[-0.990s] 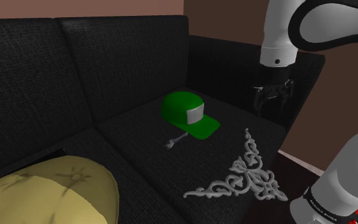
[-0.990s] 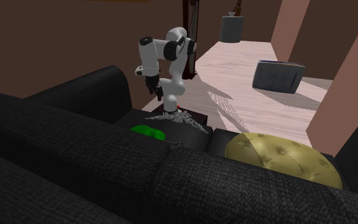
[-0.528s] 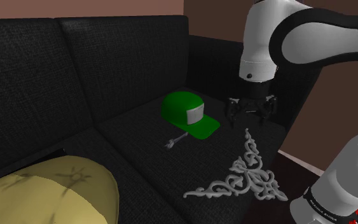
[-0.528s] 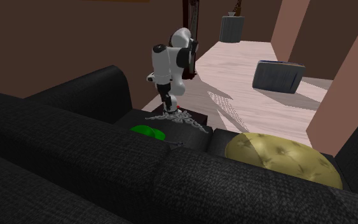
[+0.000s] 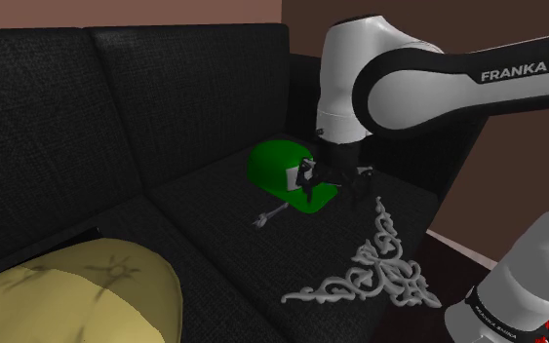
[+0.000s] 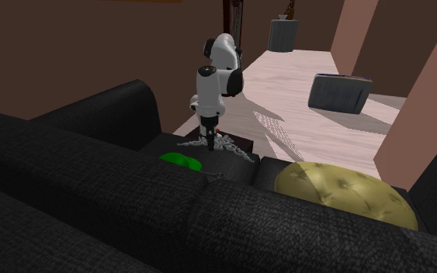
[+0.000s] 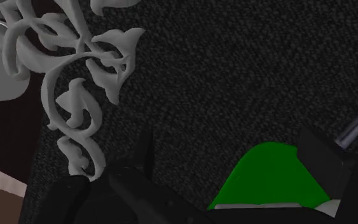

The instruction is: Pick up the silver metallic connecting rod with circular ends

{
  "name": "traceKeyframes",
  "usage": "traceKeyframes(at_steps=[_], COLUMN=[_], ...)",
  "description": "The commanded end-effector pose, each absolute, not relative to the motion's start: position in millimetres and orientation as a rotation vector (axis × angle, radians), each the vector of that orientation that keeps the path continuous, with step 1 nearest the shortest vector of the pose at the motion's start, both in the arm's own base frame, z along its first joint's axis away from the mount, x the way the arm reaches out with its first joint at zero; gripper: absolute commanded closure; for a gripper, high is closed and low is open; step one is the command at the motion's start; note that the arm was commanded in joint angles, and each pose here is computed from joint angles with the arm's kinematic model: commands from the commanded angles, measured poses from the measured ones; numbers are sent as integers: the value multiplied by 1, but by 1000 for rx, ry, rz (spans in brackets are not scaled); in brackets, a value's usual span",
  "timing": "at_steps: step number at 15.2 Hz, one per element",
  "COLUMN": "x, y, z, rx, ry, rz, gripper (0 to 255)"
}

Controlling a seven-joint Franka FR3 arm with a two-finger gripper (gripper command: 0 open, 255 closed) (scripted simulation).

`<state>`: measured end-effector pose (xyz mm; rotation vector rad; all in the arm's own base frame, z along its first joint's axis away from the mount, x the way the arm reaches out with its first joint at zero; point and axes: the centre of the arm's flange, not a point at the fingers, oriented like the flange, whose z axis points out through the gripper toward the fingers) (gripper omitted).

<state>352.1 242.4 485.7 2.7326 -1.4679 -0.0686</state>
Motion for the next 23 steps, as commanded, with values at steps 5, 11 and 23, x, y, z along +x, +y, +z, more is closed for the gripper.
traceKeyframes(at_steps=[5, 11, 23], x=[402, 450, 452], y=[294, 325, 325], z=[463, 443, 408], rx=[2547, 2372, 2372], ry=[-1807, -2052, -2052], rz=[-3, 51, 51], gripper=[0, 0, 255])
